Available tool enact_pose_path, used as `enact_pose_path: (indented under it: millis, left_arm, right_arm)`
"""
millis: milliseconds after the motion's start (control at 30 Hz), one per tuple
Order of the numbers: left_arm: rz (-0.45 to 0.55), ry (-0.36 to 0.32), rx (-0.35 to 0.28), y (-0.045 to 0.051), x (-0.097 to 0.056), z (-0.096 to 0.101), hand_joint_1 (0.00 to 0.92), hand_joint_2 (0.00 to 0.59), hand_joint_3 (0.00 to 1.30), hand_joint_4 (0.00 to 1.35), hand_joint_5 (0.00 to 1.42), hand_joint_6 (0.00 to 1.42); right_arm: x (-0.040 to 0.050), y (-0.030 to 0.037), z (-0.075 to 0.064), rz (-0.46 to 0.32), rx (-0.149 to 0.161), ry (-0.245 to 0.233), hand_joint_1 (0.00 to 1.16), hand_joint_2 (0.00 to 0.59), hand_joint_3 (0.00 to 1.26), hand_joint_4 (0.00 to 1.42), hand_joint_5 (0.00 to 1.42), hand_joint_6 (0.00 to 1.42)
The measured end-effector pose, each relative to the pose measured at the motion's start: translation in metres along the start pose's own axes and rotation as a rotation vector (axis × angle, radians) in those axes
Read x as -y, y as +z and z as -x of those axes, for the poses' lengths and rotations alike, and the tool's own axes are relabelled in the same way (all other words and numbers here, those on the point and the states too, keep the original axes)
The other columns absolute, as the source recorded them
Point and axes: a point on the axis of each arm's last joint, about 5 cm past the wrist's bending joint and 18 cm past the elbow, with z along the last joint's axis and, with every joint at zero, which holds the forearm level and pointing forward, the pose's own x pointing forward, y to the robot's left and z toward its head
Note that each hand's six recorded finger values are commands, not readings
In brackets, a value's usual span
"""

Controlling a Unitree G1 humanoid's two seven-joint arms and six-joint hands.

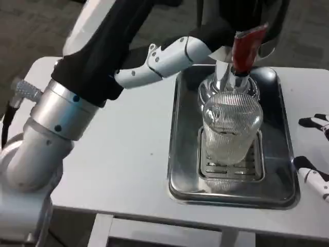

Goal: Grasp the cup under the faucet to collect the drink, then remove the cup.

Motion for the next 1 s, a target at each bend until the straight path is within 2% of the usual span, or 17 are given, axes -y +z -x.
enact_pose_path:
  millis: [167,300,433,567,633,833,1000]
  left_arm:
    - [0.045,0.005,0.0,-0.0037,0.0,-0.004,0.117,0.166,0.21,0.15,0.29,0.33]
    - [0.098,-0.027,-0.017,-0.0078,0.004,-0.005,0.117,0.166,0.19,0.13,0.29,0.33]
    - [0.116,-0.064,-0.013,-0.0076,0.007,-0.006,0.108,0.173,0.19,0.16,0.31,0.33]
    - [0.151,-0.079,-0.024,-0.0095,0.007,-0.006,0.105,0.171,0.2,0.16,0.31,0.33]
    - [0.161,-0.115,-0.041,-0.0118,0.007,-0.01,0.104,0.171,0.2,0.17,0.31,0.33]
    - [0.195,-0.164,-0.067,-0.0175,0.005,-0.016,0.088,0.162,0.21,0.17,0.32,0.33]
    - [0.212,-0.176,-0.068,-0.0188,0.005,-0.019,0.085,0.162,0.21,0.17,0.32,0.32]
  right_arm:
    - [-0.0008,0.0006,-0.001,-0.001,-0.001,0.003,0.42,0.435,0.18,0.07,0.09,0.15]
    - [-0.0011,0.0008,-0.002,0.0,-0.004,0.003,0.42,0.435,0.18,0.08,0.09,0.15]
    - [-0.002,0.0018,-0.003,0.001,-0.001,0.006,0.42,0.435,0.18,0.08,0.09,0.15]
    - [-0.0027,0.0022,-0.003,0.002,-0.001,0.009,0.42,0.435,0.18,0.08,0.09,0.15]
    - [-0.003,0.0023,-0.003,0.001,-0.003,0.01,0.42,0.435,0.18,0.08,0.09,0.15]
    - [-0.0035,0.0032,-0.005,0.002,-0.003,0.01,0.41,0.44,0.18,0.08,0.09,0.15]
    - [-0.0037,0.0037,-0.005,0.001,-0.003,0.01,0.41,0.443,0.18,0.08,0.09,0.15]
